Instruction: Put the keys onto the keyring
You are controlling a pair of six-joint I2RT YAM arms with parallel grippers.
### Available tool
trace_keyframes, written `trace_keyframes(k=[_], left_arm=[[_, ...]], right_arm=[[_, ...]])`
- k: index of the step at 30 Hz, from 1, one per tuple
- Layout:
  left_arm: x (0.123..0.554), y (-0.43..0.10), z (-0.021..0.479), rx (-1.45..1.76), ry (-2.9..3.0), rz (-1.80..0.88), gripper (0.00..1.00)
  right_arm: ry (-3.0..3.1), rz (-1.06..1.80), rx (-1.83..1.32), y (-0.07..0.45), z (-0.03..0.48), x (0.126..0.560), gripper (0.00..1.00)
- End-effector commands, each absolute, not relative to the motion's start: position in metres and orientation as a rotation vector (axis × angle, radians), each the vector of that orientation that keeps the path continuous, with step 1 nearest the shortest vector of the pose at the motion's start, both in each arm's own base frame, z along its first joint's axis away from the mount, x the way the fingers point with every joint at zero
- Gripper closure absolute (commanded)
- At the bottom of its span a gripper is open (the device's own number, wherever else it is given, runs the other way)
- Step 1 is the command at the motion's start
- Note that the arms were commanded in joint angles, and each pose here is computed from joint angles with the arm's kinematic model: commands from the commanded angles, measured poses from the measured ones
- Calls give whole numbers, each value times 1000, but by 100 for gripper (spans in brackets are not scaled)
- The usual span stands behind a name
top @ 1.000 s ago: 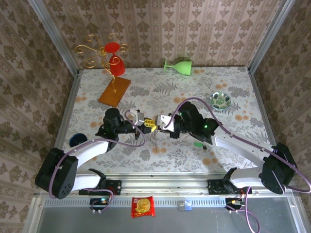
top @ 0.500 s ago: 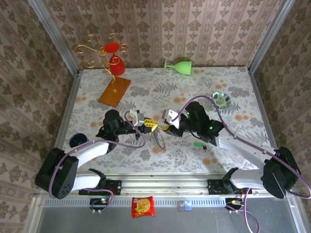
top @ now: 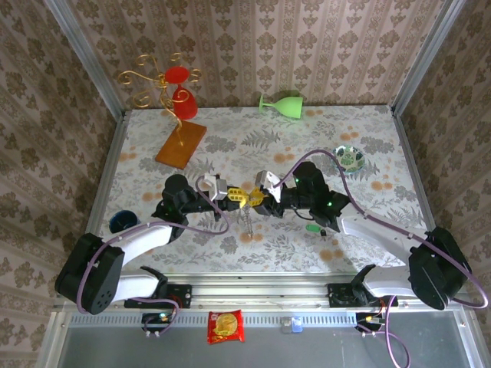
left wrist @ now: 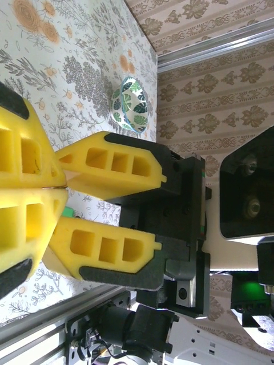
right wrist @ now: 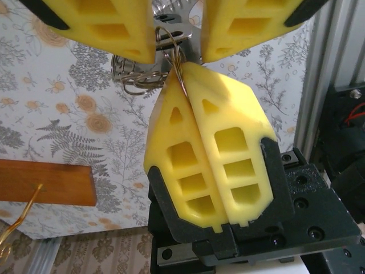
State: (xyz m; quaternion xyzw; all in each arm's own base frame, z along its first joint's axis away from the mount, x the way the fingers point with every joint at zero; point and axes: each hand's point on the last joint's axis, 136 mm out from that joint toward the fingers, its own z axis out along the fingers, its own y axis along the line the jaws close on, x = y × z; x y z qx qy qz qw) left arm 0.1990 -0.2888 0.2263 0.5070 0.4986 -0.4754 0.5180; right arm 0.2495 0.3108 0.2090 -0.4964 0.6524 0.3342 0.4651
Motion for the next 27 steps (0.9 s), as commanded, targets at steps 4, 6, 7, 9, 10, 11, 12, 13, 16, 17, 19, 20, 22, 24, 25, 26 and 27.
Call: trace_keyframes(k=[4, 6, 7, 9, 10, 11, 12, 13, 16, 17, 19, 20, 22, 24, 25, 26, 27], left_arm=[[191, -292, 239, 1234, 1134, -1177, 100], [190, -292, 238, 1235, 1136, -1181, 100], [190, -293, 238, 1235, 1138, -1182, 100], [194, -291, 235, 1222, 1154, -1164, 100], [197, -290, 232, 1212, 1170, -1153, 93], [199, -289, 229, 1206, 1184, -1138, 85], [201, -288, 227, 1208, 1196, -1126, 80], [201, -288, 224, 1217, 1205, -1113, 78], [201, -288, 216, 1258, 1242, -1095, 75], [202, -289, 213, 1276, 1256, -1087, 75], [201, -289, 209, 1314, 1277, -1067, 75], [200, -290, 207, 1337, 1285, -1056, 75], [199, -290, 205, 1374, 1297, -1040, 76], [199, -291, 207, 1391, 1297, -1028, 77], [199, -291, 208, 1399, 1294, -1023, 77], [199, -292, 208, 1414, 1296, -1016, 78], [197, -292, 207, 1436, 1298, -1008, 78]], right_arm=[[1547, 884, -1204, 321, 223, 252, 85], [1543, 888, -1204, 320, 223, 253, 92], [1541, 887, -1204, 320, 225, 253, 96], [1545, 877, -1217, 317, 224, 253, 100], [1552, 866, -1228, 315, 223, 253, 100], [1561, 851, -1246, 313, 221, 252, 100], [1568, 835, -1271, 311, 219, 250, 100], [1581, 822, -1300, 310, 216, 249, 100], [1606, 786, -1382, 306, 211, 244, 100], [1618, 774, -1412, 305, 209, 242, 100], [1636, 742, -1471, 304, 206, 239, 100], [1643, 718, -1505, 304, 204, 238, 100], [1656, 662, -1582, 304, 199, 235, 100], [1681, 598, -1658, 303, 192, 233, 100], [1683, 574, -1677, 303, 193, 233, 100], [1676, 551, -1694, 303, 196, 233, 100], [1691, 536, -1728, 305, 187, 233, 100]])
